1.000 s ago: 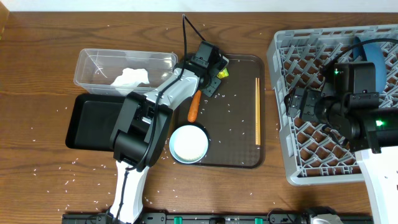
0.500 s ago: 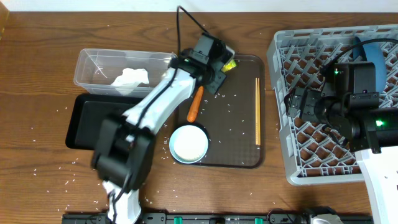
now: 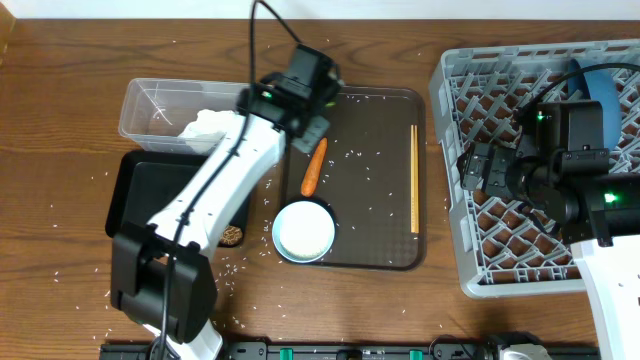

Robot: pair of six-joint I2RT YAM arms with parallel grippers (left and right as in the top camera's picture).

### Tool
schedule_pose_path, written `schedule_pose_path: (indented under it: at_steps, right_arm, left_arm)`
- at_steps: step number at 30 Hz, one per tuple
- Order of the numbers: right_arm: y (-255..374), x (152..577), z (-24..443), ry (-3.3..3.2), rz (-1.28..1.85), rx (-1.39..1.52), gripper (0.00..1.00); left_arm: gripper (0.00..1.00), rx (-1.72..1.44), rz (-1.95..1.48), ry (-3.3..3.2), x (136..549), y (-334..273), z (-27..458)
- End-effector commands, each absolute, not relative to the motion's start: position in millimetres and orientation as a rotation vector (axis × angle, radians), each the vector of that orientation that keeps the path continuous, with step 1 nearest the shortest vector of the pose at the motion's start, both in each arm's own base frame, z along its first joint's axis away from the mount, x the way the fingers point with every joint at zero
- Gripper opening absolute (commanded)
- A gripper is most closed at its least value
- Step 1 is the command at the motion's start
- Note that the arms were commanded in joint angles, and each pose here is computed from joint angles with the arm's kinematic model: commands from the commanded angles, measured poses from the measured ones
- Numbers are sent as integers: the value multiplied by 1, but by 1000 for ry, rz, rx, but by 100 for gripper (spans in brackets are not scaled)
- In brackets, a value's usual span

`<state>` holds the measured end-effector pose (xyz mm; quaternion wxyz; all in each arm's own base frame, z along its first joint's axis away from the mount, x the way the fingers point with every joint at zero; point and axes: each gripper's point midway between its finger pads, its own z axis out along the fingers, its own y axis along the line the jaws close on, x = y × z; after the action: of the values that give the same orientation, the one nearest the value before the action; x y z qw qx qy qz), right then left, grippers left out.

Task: Sort waste into correct bins and load items into the dishwasher rack
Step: 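Carry the wrapper with the left gripper and drop it into the clear bin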

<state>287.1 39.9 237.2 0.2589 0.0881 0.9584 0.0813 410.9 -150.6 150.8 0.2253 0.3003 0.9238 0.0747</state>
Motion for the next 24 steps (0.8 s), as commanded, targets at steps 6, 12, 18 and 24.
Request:
schedule_pose_path:
  at_steps: [6, 12, 18, 24]
  right_arm:
    - [40, 286, 237, 2602, 222, 248, 99]
    - [40, 285, 237, 2608, 221, 249, 99]
    - [40, 284, 236, 2611, 221, 249, 99]
    - [40, 284, 236, 2610, 221, 249, 99]
  left_arm:
    - [6, 907, 249, 2548, 432, -71, 152]
    - [6, 974, 179, 2567, 425, -58, 147]
    - [98, 887, 290, 2581, 426, -43, 157]
    - [98, 628, 200, 2510, 415, -49, 211]
